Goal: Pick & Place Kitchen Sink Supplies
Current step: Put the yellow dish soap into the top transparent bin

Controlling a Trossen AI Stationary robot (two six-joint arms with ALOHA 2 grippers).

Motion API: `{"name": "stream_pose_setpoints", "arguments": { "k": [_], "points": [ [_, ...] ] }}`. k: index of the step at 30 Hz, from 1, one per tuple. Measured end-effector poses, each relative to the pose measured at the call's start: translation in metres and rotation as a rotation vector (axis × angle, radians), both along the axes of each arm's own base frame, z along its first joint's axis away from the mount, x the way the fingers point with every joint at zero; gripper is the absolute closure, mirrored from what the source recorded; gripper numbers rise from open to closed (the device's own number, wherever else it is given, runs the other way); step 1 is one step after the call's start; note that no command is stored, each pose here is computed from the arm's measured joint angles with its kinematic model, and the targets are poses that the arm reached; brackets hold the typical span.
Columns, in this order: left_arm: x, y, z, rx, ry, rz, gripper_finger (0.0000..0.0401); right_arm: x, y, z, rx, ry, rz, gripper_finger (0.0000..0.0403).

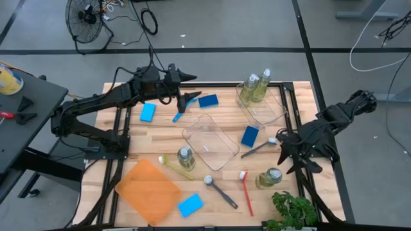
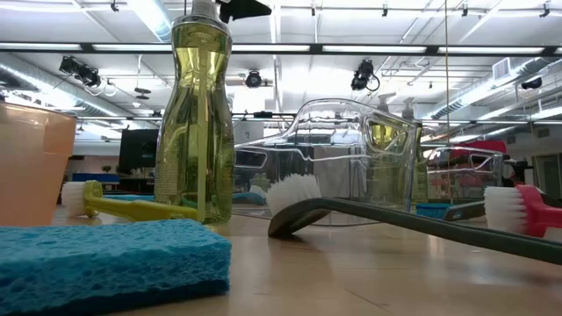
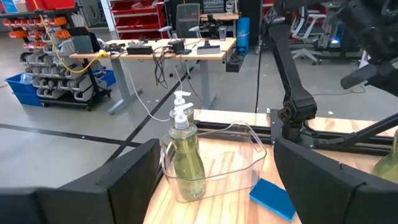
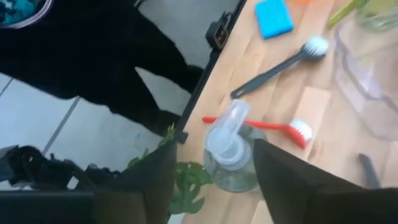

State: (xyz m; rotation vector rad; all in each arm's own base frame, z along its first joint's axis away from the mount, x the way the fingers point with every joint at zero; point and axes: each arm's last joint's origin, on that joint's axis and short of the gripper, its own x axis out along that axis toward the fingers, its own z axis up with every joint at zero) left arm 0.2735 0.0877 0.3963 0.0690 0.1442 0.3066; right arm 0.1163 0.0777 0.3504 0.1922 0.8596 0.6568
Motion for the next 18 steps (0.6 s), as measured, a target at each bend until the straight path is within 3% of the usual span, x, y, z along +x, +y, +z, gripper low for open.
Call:
{"name": "stream_pose_setpoints", "arguments": {
  "k": [6,18],
  "points": [
    [0.0,0.0,-0.001,-0.003,0.01,0.0,0.0081,0.011,0.008,-0.008,-0.027,0.064,0.001,0.0151],
    [0.0,0.0,-0.001,-0.003,0.01,0.0,0.0081,0.022,0.018,-0.019,-0.091,0.141,-0.038,0.0156]
  ]
}}
